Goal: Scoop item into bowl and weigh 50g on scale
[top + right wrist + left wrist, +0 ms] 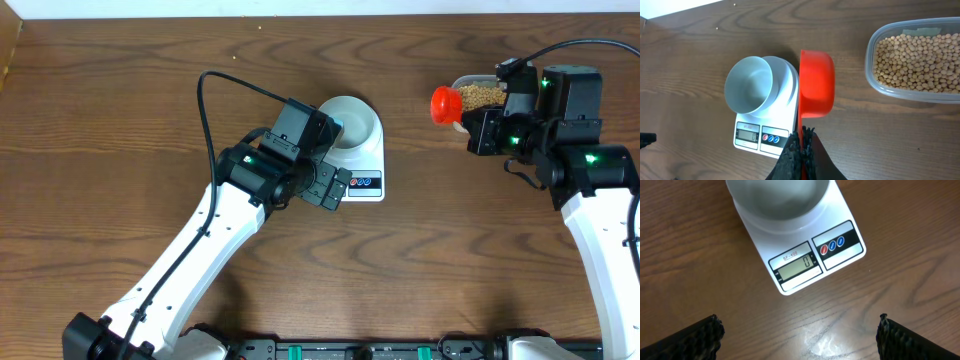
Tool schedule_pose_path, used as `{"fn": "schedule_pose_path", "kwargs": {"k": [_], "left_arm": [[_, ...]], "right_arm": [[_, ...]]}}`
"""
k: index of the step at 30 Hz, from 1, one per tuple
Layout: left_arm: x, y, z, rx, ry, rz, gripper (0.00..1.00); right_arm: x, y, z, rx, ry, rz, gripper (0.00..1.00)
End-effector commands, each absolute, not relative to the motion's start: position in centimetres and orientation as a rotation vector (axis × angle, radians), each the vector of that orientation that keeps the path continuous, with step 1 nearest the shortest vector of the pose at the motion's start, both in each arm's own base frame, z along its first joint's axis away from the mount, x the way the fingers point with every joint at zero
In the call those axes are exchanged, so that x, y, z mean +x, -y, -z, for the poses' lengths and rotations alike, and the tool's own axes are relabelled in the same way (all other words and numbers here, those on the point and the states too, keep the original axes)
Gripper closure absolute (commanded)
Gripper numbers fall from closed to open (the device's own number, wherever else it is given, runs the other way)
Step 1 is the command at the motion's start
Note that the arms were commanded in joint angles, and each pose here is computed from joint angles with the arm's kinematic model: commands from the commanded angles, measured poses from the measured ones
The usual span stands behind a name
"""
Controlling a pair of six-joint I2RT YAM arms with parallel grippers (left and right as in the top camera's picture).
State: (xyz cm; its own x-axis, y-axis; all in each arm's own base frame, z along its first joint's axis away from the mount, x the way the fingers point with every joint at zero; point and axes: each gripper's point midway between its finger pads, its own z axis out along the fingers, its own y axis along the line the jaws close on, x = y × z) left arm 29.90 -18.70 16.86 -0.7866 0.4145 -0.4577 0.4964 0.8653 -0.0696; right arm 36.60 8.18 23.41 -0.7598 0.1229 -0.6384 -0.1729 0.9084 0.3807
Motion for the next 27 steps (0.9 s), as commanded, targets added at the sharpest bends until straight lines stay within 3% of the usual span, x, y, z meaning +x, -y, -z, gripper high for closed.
{"fn": "schedule_pose_path", "kwargs": {"k": [1,27], "left_arm": [[30.2,18.3,-16.6,0.654,-2.606,0.236,0.00],[30.4,17.9,-16.8,0.695,-2.599,0.379,0.00]], "right_arm": [[36.7,-8.0,-24.6,-0.053,-2.339,-0.538,0.99],[36.7,-8.0,-24.5,-0.053,-2.339,-0.538,0.99]]}}
